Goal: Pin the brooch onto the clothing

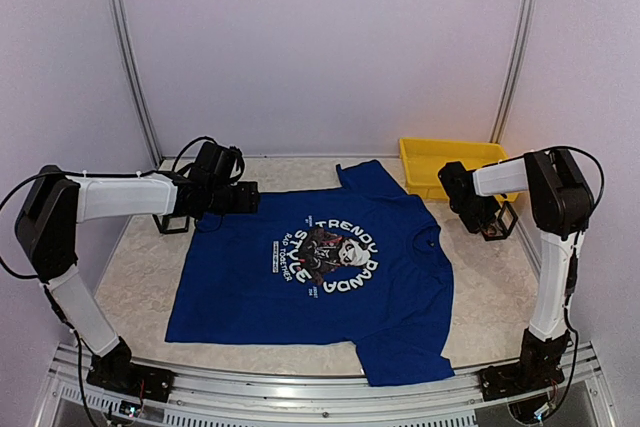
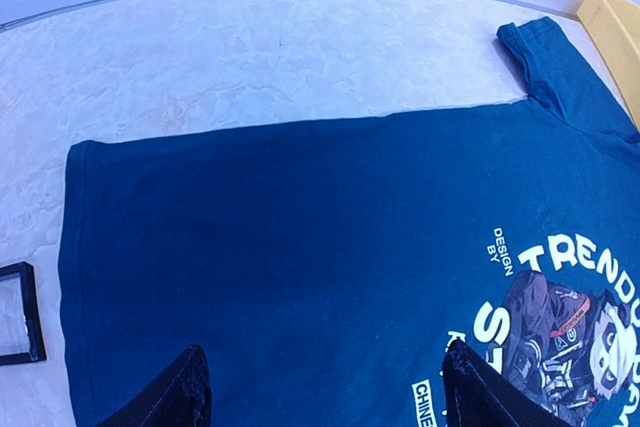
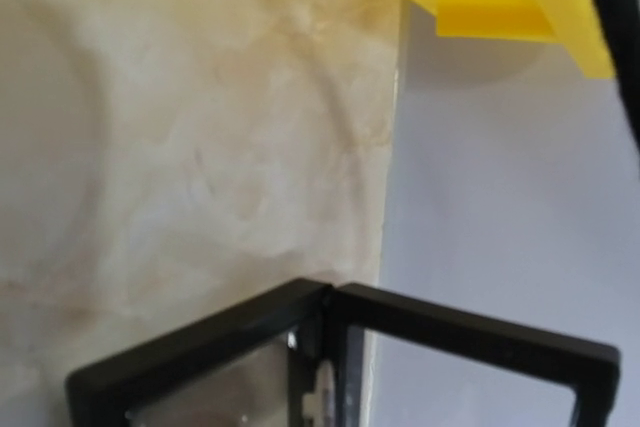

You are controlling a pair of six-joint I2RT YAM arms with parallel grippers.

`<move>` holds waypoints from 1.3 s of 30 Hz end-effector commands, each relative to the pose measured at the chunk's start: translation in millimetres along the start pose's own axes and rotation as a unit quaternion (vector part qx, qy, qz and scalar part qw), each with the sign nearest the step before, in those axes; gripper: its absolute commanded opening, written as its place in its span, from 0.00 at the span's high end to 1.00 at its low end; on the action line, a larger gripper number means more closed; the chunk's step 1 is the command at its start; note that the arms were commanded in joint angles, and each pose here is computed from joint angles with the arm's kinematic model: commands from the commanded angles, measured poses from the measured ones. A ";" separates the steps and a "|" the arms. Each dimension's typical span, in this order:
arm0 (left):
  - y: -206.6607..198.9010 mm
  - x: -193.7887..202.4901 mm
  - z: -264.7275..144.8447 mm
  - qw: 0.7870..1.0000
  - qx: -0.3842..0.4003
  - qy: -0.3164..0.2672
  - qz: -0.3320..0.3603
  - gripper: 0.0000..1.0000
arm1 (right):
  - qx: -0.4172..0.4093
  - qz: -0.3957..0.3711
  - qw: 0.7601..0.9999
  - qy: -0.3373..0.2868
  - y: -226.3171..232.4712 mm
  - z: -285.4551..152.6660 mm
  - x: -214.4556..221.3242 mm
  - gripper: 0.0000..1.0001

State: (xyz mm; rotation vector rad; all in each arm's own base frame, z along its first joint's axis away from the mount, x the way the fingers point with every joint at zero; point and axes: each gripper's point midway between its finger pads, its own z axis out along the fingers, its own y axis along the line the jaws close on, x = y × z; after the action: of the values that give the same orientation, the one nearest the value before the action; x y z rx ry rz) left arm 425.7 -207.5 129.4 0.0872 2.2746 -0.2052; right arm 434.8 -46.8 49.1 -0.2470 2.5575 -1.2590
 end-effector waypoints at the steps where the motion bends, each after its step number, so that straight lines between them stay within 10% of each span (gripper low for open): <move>1: -0.1 -11.2 -7.1 1.000 0.006 -0.017 0.000 0.25 | -0.004 0.021 1.000 -0.006 -13.4 -4.7 -1.9 1.00; 13: -6.3 -15.8 -12.6 1.000 0.014 -0.027 0.006 0.25 | -0.010 0.028 0.999 -0.046 -34.6 -57.9 -23.9 1.00; 20: -31.4 -35.9 -42.6 0.994 0.068 -0.081 0.030 0.25 | -0.153 0.038 0.961 -0.227 -29.5 -207.7 -92.8 1.00; 24: -60.8 -50.8 -83.7 0.979 0.126 -0.146 0.061 0.25 | -0.341 0.018 0.852 -0.397 -17.3 -358.7 -116.8 1.00; 34: -155.5 -44.2 -272.7 0.853 0.397 -0.280 0.191 0.22 | -0.668 -0.130 0.415 -0.603 -23.1 -630.6 9.6 1.00; 36: -166.8 -33.5 -303.8 0.824 0.451 -0.278 0.200 0.21 | -0.688 -0.141 0.351 -0.619 -31.2 -652.8 36.0 1.00; 39: -172.0 -28.4 -331.9 0.804 0.489 -0.277 0.194 0.21 | -0.695 -0.145 0.314 -0.630 -32.2 -670.2 61.9 1.00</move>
State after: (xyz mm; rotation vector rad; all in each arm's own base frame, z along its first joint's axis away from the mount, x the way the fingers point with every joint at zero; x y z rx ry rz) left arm 215.0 -307.9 375.3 0.7583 1.4091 -0.8843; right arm 223.0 407.9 426.6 -1.1920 1.4058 1.0213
